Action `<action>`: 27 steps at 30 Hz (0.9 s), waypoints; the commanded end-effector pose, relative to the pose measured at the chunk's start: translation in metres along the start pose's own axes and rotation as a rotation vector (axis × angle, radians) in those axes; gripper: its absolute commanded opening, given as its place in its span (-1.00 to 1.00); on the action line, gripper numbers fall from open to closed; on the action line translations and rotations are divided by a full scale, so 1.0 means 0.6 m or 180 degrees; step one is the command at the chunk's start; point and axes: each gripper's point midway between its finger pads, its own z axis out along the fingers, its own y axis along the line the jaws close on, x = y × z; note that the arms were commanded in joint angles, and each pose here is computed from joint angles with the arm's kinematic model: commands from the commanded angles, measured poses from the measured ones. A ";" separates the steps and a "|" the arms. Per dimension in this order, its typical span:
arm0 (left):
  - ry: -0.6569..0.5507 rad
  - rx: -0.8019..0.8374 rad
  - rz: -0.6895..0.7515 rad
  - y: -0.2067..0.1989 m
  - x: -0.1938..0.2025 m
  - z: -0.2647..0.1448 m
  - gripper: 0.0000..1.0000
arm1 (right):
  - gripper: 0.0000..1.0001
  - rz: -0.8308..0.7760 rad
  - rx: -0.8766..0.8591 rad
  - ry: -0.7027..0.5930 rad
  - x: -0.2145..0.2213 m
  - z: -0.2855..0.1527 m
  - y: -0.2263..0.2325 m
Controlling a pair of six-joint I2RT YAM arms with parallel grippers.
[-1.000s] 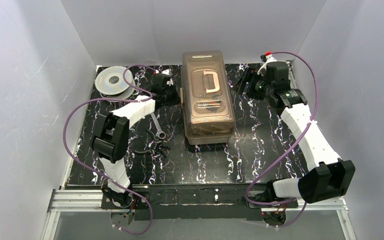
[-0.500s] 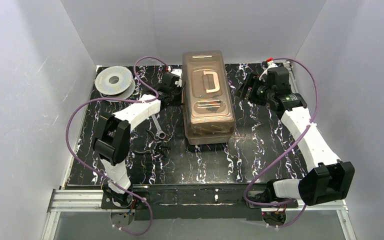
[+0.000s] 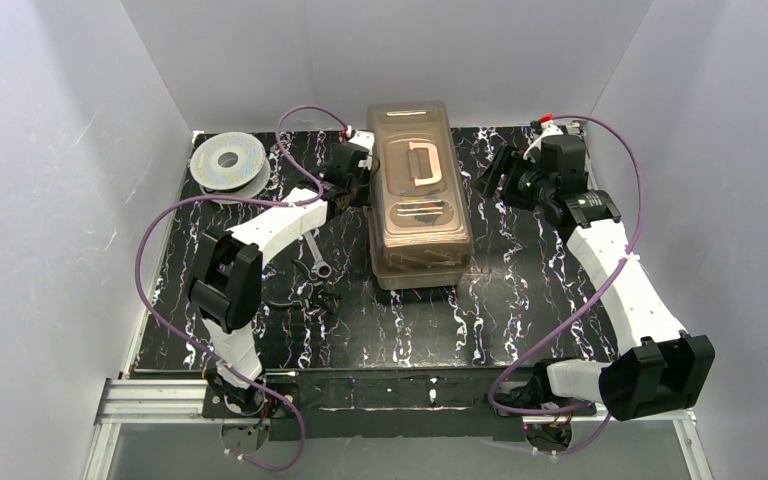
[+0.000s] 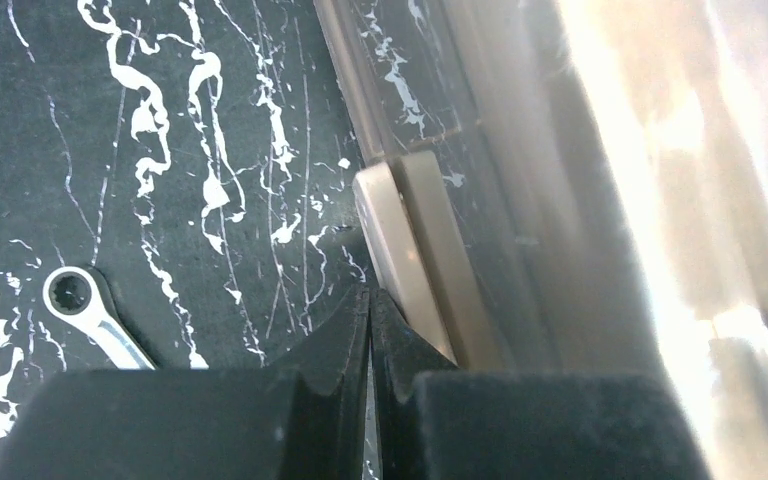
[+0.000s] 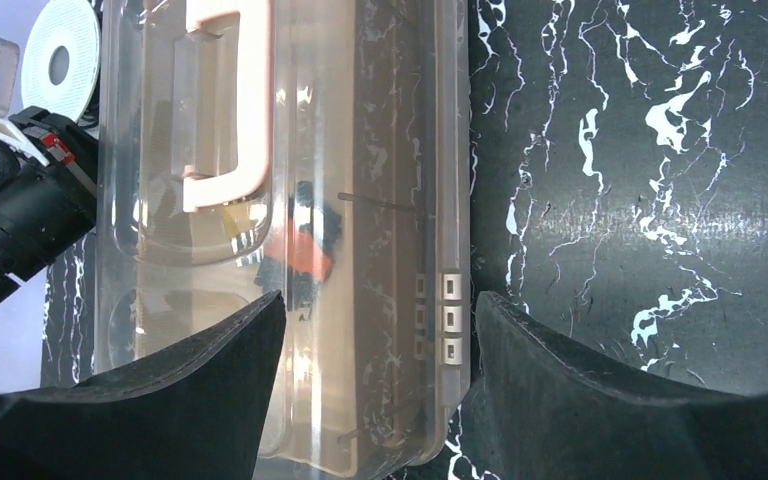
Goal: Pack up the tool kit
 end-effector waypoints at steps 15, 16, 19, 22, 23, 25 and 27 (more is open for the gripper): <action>-0.0952 -0.0489 -0.0866 0.128 0.026 -0.205 -0.78 | 0.65 -0.0361 0.0321 -0.1553 -0.029 -0.087 -0.093; -0.0997 -0.0589 -0.0884 0.141 0.042 -0.214 -0.67 | 0.68 -0.0398 0.0328 -0.1727 -0.023 -0.092 -0.102; -0.1294 -0.0660 -0.0777 0.163 0.074 -0.236 -0.12 | 0.74 -0.0412 0.0284 -0.2140 0.003 -0.094 -0.127; -0.1368 -0.0984 -0.0715 0.199 0.127 -0.246 0.84 | 0.74 -0.0534 0.0255 -0.2332 0.044 -0.080 -0.155; -0.1342 -0.1102 -0.0663 0.212 0.142 -0.252 0.95 | 0.74 -0.0613 0.0298 -0.2347 0.048 -0.079 -0.161; -0.1313 -0.1369 -0.0610 0.237 0.165 -0.267 0.96 | 0.73 -0.0806 0.0478 -0.2221 0.056 -0.072 -0.177; -0.1453 -0.1569 -0.0544 0.257 0.173 -0.279 0.96 | 0.76 -0.0826 0.0698 -0.2006 0.069 -0.063 -0.199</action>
